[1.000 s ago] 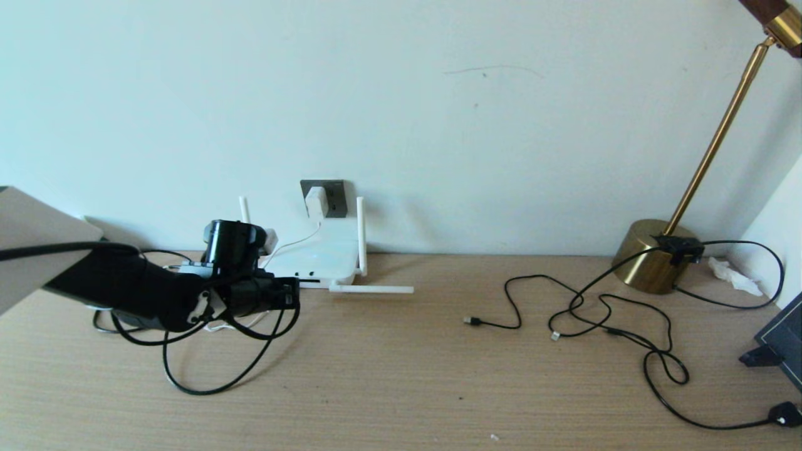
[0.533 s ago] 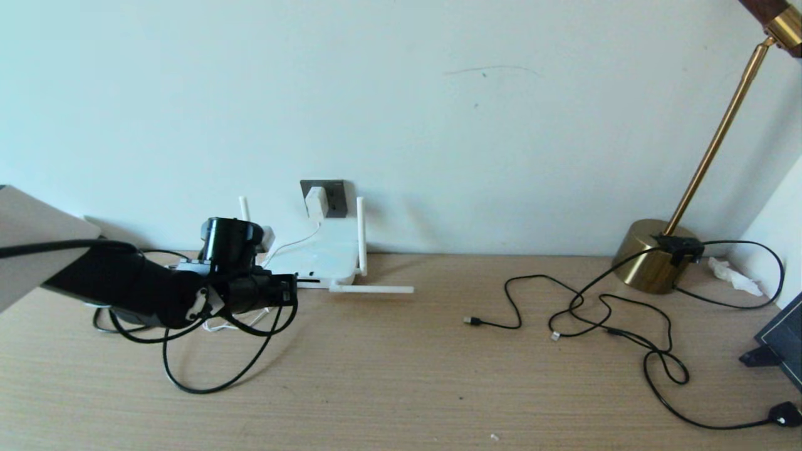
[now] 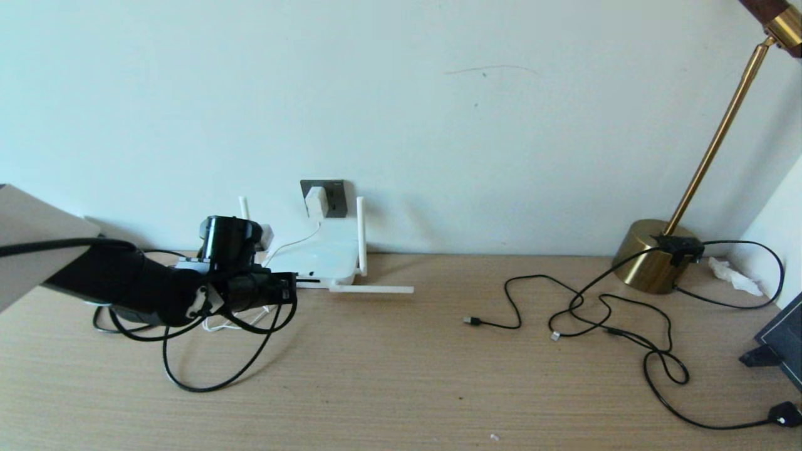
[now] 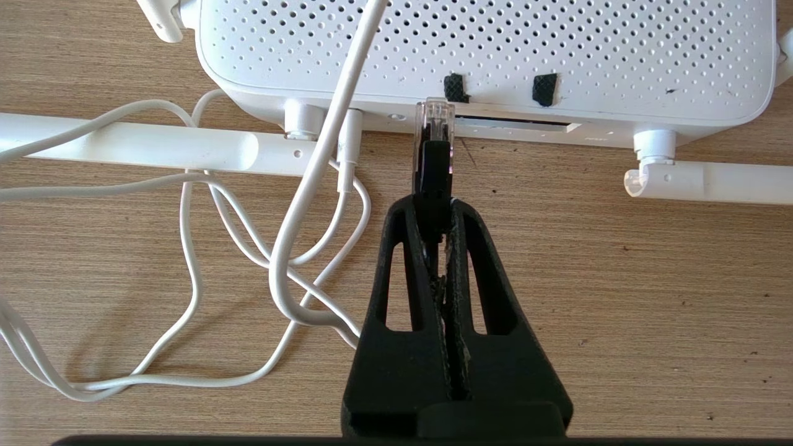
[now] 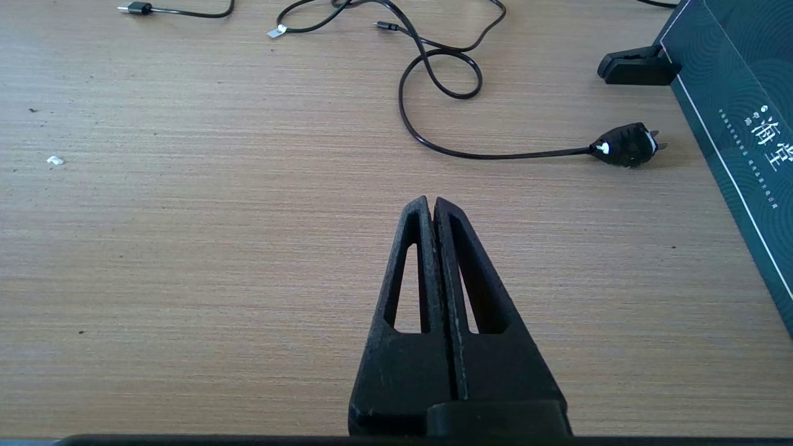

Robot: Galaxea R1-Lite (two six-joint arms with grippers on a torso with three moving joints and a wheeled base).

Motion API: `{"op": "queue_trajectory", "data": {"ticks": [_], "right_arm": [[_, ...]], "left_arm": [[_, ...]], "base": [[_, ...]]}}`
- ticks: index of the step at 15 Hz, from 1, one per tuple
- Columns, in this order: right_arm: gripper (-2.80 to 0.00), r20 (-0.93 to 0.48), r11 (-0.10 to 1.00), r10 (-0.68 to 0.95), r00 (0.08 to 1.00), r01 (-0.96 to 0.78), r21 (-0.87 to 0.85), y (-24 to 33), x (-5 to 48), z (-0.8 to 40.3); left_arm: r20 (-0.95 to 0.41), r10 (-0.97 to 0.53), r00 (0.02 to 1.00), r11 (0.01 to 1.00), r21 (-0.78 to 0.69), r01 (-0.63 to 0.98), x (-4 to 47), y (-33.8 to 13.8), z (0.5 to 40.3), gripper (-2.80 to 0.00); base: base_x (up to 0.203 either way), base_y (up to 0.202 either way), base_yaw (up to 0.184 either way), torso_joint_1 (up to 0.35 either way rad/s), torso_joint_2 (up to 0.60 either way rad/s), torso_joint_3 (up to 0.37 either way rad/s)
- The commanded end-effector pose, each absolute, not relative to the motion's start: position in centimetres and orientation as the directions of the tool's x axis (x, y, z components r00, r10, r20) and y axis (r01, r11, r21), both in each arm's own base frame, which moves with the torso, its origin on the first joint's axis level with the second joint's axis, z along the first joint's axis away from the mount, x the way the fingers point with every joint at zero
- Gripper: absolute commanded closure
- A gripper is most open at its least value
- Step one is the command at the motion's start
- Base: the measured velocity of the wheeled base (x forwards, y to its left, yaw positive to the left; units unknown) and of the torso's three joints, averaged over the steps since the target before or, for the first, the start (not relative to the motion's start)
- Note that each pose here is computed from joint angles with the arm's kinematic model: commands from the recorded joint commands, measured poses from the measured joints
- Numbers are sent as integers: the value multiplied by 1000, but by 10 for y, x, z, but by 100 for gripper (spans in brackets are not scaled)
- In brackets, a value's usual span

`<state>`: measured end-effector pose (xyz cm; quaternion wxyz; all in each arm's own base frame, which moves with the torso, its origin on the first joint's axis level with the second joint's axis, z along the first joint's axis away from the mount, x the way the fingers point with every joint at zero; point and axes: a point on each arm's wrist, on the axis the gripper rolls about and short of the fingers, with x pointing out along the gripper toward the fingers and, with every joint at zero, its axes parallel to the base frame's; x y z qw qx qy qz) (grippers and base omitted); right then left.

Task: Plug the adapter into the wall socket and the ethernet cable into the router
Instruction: Plug cable into router interface

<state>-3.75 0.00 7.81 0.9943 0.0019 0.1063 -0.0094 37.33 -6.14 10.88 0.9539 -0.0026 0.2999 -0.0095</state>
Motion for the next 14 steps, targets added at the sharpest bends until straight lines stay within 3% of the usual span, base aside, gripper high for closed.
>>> {"op": "queue_trajectory", "data": {"ticks": [1,14], "right_arm": [[0,-215,1000,-18,977,19,2,0,-37,78],[0,-215,1000,-18,977,19,2,0,-37,78]], "left_arm": [[-572,-18,820,1000,-11,15,374,-62,108,0],[-577,-23,817,1000,-10,21,373,-64,107,0]], "base": [[0,0,0,0,0,0],[0,0,0,0,0,0]]}}
